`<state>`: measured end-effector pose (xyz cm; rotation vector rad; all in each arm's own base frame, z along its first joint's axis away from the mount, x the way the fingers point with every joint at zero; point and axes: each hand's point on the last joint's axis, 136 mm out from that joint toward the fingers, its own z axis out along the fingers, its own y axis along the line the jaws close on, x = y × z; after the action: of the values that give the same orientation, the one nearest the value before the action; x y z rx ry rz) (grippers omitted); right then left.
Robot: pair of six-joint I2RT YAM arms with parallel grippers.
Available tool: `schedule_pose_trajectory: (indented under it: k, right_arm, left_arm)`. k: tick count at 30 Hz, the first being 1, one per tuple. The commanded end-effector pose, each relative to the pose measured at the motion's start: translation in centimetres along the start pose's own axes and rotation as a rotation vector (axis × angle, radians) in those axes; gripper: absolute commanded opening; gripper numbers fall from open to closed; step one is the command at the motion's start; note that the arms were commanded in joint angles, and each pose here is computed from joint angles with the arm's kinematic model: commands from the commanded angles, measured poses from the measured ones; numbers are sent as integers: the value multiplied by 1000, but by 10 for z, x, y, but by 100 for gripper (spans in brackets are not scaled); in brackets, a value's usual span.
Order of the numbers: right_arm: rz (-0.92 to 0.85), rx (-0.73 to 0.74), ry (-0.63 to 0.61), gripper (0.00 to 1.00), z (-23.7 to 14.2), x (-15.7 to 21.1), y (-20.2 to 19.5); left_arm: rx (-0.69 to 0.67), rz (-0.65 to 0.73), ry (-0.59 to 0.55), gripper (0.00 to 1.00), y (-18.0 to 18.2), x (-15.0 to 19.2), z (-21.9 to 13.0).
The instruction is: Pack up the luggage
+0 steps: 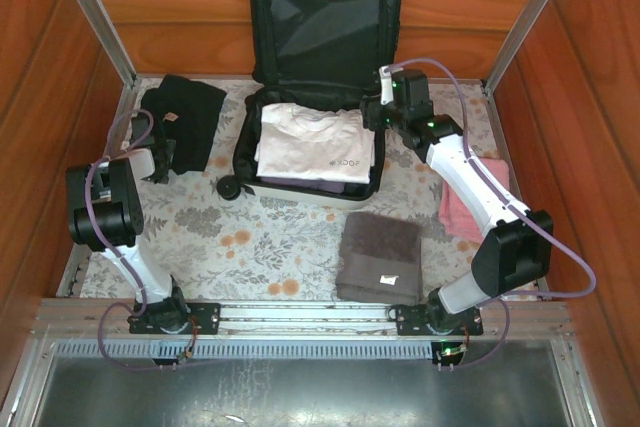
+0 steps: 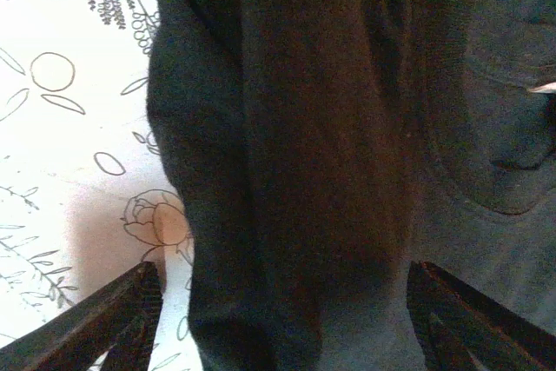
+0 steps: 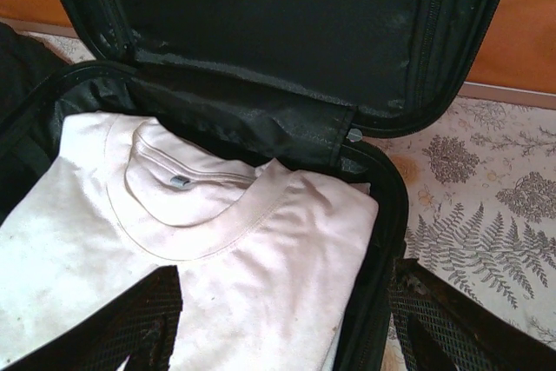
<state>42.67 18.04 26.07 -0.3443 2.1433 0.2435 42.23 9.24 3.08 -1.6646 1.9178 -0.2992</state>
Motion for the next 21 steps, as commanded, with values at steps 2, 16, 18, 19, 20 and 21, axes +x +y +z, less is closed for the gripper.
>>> schedule_pose_trajectory:
  k: [2,16,18,19,20,21]
  right_arm:
    - [-23,0,7,68,-2,5,2]
    - [-29,5,31,68,-5,12,2]
    - [-31,9,29,68,-6,12,2]
    - [-31,10,30,68,-7,12,2]
    - [-31,10,29,68,-7,12,1]
    - [-31,10,29,68,-8,12,1]
  left_arm:
    - [-29,-24,-7,87,24,4,-8]
    - [-66,-58,48,76,20,11,39]
    - [-66,-65,46,68,18,11,43]
    - [-67,-65,44,64,17,10,45]
    - [-69,-65,41,60,17,10,47]
    - [-70,-65,37,59,16,9,48]
